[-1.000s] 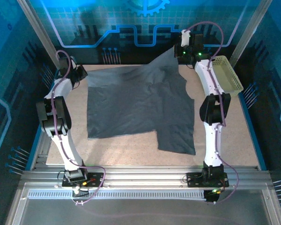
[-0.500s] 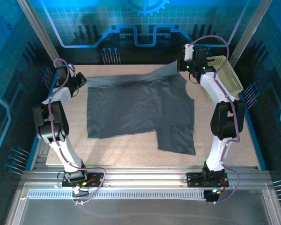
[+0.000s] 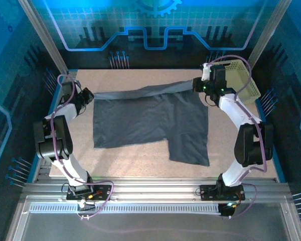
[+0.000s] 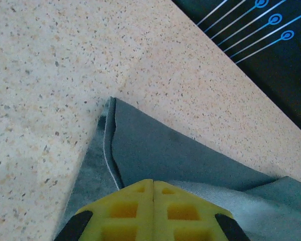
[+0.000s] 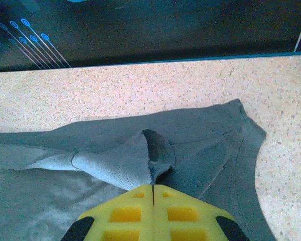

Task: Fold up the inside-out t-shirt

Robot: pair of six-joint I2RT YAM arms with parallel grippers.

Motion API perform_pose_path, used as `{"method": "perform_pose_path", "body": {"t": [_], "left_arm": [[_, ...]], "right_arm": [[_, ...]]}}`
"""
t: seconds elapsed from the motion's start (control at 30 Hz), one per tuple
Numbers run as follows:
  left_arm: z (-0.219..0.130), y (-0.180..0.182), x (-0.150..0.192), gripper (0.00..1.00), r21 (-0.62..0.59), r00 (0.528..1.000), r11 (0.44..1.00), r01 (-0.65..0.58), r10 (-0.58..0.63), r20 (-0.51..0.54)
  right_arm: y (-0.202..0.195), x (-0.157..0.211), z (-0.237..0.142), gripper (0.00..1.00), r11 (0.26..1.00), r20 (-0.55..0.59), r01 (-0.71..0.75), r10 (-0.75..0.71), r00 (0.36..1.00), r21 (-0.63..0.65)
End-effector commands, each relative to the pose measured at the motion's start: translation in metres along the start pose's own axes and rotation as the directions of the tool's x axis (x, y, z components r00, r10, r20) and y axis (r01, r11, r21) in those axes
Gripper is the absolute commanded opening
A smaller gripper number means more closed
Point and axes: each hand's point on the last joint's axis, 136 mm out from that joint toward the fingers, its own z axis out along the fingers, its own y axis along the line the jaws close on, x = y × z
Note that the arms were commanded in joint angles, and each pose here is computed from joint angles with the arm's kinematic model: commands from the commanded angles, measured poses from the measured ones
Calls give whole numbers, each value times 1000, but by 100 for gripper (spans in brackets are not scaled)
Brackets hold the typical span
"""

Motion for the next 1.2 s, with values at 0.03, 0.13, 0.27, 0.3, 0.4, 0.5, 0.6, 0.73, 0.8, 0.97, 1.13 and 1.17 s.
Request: {"method": "perform_pose_path", "body": {"t": [0.03,0.13,0.27,0.3,0.4,0.5,0.6,0.73,0.8,0.97,1.13,1.17], "left_arm": [[-10,8,5,0,-13,999,999,38,-38,15],[-9,17,19,0,-39,998,997,66,-67,-10],[-8,28,36,1,-58,993,992,114,-116,-36],[-7,31,40,1,-65,990,989,130,-134,-44],[-7,41,51,1,-103,983,981,167,-174,-55],[-6,48,59,1,-119,975,972,205,-214,-65],[-4,51,67,1,-123,965,963,241,-251,-77],[-6,57,70,6,-153,962,956,251,-264,-69],[-8,59,69,7,-167,962,953,253,-266,-62],[-13,67,69,14,-218,962,943,252,-268,-45],[-17,68,64,36,-242,966,940,238,-255,-41],[-18,67,62,36,-246,966,940,237,-255,-40]], "right_arm": [[1,12,-9,0,999,13,-40,40,999,14],[-4,28,-10,0,998,-8,-61,61,998,36],[-12,50,-6,0,994,-51,-87,90,995,59],[-12,56,-5,0,994,-63,-97,100,993,57],[-12,71,-3,0,991,-95,-121,125,988,53],[-17,88,-1,0,987,-127,-144,153,980,78],[-22,102,-2,0,981,-144,-170,183,973,98],[-18,117,-3,0,979,-169,-188,199,965,84],[-15,122,-3,0,979,-177,-185,197,964,86],[-22,129,-5,0,975,-182,-181,203,962,129],[-16,123,-9,0,977,-177,-183,201,963,113],[-15,120,-11,0,977,-172,-182,200,965,111]]}}
